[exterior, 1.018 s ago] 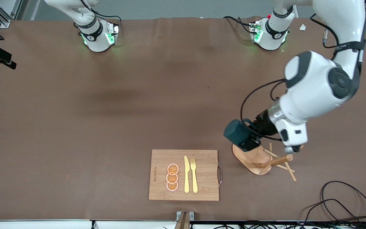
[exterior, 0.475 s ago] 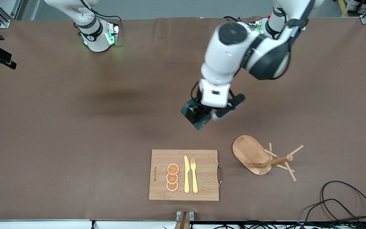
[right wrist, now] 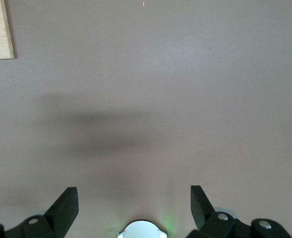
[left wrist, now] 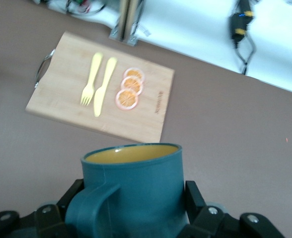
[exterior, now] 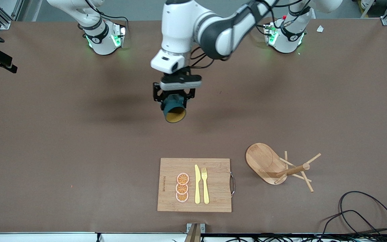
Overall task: Transfer cup from left to right arm and place
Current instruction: 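Lift the teal mug off the stand and carry it toward mid-table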
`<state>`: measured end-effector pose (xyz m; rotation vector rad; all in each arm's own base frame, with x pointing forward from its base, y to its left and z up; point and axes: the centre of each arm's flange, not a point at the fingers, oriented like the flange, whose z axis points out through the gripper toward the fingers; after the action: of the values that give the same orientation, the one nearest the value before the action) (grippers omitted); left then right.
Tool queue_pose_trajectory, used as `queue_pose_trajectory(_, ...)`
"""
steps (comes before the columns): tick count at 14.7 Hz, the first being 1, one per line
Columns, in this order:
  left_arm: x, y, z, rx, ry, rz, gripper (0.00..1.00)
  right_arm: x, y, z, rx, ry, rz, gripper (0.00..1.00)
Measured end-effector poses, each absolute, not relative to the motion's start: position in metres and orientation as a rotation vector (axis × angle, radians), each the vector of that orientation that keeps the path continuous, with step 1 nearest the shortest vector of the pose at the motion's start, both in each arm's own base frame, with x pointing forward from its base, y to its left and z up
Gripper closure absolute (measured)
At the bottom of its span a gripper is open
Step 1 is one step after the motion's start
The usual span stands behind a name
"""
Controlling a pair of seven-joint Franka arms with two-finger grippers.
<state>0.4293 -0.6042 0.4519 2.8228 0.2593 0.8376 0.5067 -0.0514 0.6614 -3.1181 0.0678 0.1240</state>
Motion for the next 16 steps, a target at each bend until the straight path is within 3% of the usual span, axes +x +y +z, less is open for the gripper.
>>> queue_pose_trajectory(4, 0.376, -0.650, 0.393, 2.766, 0.018, 1.192, 0.15, 0.507, -0.052, 0.661, -3.118, 0.069, 0.124, 0.00)
queue_pose_trajectory(9, 0.321, -0.684, 0.276, 2.556, -0.222, 1.564, 0.15, 0.507, -0.052, 0.661, -3.118, 0.069, 0.125, 0.00)
queue_pose_trajectory(16, 0.304, -0.671, 0.136, 2.332, -0.337, 1.949, 0.15, 0.507, -0.052, 0.661, -3.118, 0.070, 0.126, 0.00)
